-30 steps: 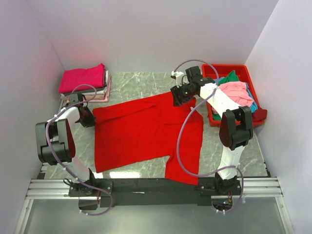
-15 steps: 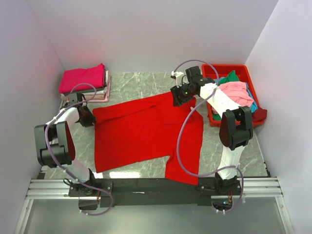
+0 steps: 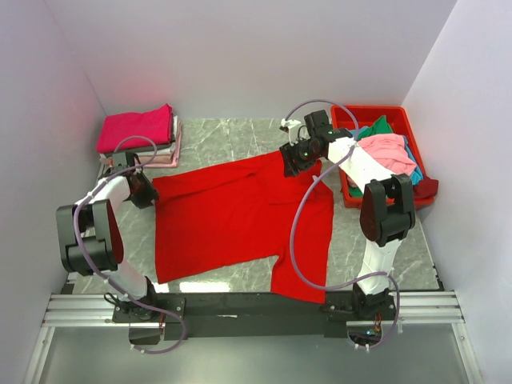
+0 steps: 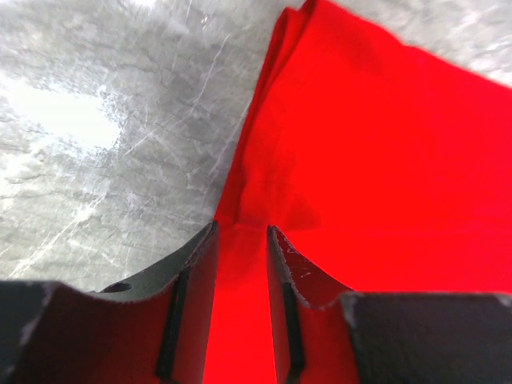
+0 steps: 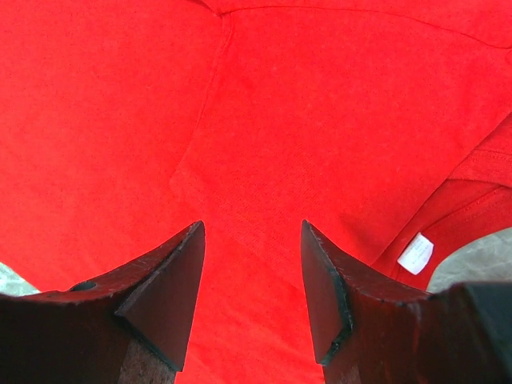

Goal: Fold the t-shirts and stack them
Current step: Fold the tshirt

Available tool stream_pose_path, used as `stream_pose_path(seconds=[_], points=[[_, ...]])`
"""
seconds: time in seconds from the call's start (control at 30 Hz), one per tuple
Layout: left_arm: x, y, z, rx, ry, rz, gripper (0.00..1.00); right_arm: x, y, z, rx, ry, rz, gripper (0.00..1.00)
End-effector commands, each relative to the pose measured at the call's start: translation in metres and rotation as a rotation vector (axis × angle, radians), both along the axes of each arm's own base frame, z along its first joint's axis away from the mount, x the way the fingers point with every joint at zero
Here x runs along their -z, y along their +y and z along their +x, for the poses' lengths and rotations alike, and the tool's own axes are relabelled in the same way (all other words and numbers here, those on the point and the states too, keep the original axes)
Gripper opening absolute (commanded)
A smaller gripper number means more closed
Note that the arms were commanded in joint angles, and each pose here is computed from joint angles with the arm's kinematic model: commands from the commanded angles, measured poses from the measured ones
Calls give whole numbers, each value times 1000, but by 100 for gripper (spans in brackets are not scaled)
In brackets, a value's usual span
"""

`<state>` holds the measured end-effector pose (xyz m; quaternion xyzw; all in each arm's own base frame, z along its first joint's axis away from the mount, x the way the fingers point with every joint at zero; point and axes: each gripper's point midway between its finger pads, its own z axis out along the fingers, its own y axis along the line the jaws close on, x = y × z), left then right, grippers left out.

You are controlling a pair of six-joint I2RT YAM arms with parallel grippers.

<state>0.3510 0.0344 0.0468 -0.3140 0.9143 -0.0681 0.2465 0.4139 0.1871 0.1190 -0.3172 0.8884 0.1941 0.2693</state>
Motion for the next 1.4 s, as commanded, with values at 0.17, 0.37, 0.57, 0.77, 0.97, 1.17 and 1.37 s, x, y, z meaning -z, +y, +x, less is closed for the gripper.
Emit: stream_pose_path(seconds=[0.17,0.37,0.57,0.77,0.97,1.17,1.37], points=[[7,-3,14,11,1,-29,29,-24,1,2,-10,-63,29,58],[3,-2,16,21,-7,-16,6,-25,1,1,-13,-64,30,59],[1,9,14,16,6,40,0,-23,1,0,-16,-60,30,59],[1,14,10,34,30,80,0,-23,1,0,-16,-61,30,59],[10,10,3,63,61,64,1,-23,2,1,-16,-59,30,59],[-4,1,-1,102,14,47,13,-24,0,0,-20,-61,23,59],[-79,5,7,137,-234,143,41,-35,-3,-4,-60,-80,36,59]])
